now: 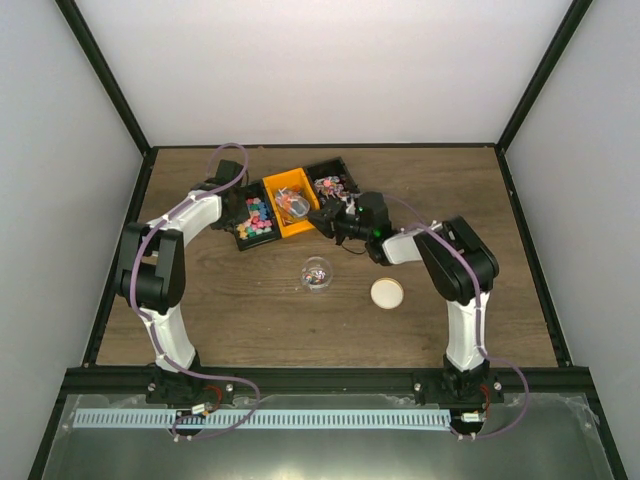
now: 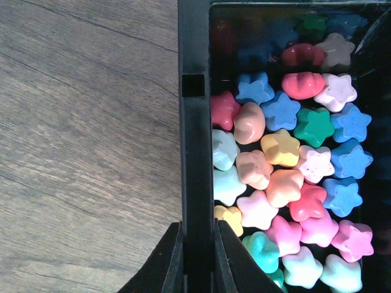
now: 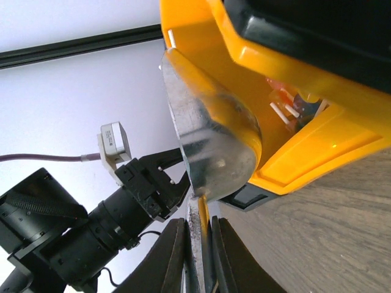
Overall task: Pack the candies
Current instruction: Scoop the fake candies from the storage box.
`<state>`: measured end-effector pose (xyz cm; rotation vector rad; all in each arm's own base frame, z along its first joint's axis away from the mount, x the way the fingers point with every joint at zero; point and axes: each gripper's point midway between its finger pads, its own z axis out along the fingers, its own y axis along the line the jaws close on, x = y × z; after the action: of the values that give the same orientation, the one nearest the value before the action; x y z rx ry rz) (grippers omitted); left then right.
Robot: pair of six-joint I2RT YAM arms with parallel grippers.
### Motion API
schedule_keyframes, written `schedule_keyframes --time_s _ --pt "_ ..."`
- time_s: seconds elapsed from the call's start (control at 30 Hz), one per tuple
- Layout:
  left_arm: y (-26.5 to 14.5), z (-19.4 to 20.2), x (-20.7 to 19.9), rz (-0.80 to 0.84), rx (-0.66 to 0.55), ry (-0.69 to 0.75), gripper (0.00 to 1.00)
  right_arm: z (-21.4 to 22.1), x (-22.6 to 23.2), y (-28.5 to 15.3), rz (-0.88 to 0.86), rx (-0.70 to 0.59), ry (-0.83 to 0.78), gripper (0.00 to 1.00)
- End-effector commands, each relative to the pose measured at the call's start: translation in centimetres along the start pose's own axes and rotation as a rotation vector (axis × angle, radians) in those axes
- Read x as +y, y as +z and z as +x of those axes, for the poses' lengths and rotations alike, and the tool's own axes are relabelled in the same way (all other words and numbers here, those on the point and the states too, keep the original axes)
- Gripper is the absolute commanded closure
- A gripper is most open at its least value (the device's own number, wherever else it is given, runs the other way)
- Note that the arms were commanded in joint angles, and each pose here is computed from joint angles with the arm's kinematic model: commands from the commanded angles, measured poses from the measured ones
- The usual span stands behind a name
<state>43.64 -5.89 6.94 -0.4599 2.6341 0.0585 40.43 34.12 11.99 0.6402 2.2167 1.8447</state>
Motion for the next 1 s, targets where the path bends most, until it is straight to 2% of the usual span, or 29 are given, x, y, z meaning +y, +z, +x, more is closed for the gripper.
schedule_keyframes --time_s 0.0,0.6,0.97 --pt "2.2 3.6 0.1 -0.005 0.12 0.014 0.96 2.3 2.8 -0.7 -0.074 0.074 -0.048 0.99" --pt "2.4 3.7 0.2 -0.006 0.124 0.016 0.96 2.2 3.7 -3.9 -0.144 0.041 -0.043 0.99" --pt "2.5 3.7 0.0 0.003 0.128 0.017 0.96 4.4 3.7 -7.0 -0.161 0.061 -0.099 0.99"
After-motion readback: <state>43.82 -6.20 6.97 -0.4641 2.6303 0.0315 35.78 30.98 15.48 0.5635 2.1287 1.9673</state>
